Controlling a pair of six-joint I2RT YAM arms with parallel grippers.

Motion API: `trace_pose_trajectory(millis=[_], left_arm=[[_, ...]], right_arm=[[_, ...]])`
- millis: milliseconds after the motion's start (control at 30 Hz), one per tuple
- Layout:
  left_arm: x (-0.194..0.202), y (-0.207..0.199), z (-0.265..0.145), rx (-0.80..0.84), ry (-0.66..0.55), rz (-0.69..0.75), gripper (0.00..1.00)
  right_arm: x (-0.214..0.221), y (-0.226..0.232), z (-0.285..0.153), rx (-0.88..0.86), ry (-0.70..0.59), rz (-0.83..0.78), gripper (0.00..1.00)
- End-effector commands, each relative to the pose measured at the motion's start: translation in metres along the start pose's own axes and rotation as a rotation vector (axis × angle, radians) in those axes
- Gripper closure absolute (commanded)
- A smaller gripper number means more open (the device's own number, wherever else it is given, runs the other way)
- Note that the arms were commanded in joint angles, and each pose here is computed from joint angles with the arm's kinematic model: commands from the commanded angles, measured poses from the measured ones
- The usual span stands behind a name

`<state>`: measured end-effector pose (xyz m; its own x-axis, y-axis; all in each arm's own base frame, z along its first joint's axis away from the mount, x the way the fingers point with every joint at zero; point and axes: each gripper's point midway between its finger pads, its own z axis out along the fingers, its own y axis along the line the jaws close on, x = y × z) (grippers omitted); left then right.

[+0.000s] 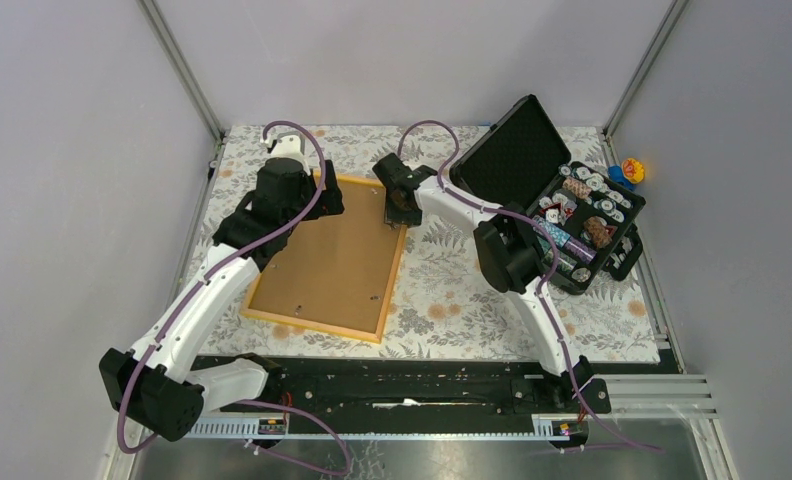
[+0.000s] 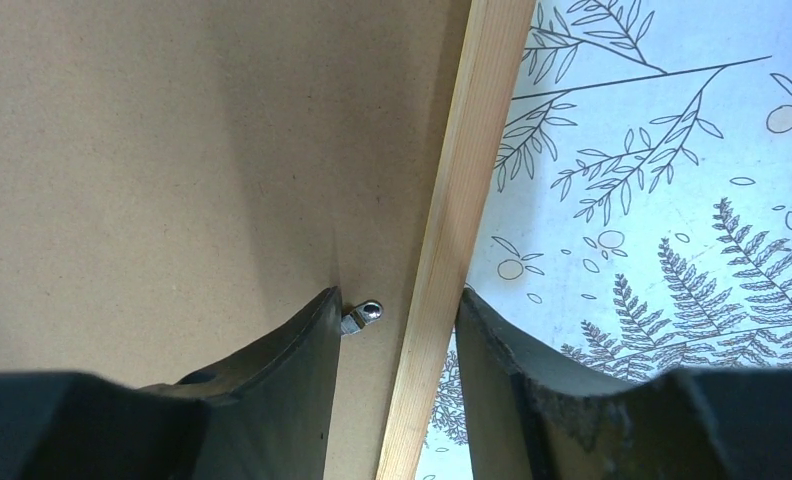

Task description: Put the photo into the frame

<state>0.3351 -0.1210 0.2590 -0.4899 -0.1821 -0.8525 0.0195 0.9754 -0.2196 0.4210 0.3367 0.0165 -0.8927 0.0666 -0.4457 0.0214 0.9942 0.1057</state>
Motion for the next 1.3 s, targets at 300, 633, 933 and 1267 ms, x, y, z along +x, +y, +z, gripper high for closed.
trace_pose_trajectory(millis=[300,633,933,1267], left_arm=[[-0.011,-0.001,0.001,0.004,-0.047,0.003,0.01],[-0.013,0.0,-0.002,0.006,-0.06,0.003,0.01],[-0.002,-0.003,0.01,0.012,-0.017,0.015,0.01],[-0.003,0.0,0.01,-0.001,-0.023,0.012,0.01]], right_arm=[[0.046,-0.005,0.004,-0.035,0.159,-0.261,0.62],[0.048,-0.022,0.011,-0.016,0.213,-0.436,0.88],[-0.008,-0.033,0.015,0.026,0.039,-0.552,1.0],[-0.077,-0.029,-0.021,0.058,-0.161,-0.671,0.18]])
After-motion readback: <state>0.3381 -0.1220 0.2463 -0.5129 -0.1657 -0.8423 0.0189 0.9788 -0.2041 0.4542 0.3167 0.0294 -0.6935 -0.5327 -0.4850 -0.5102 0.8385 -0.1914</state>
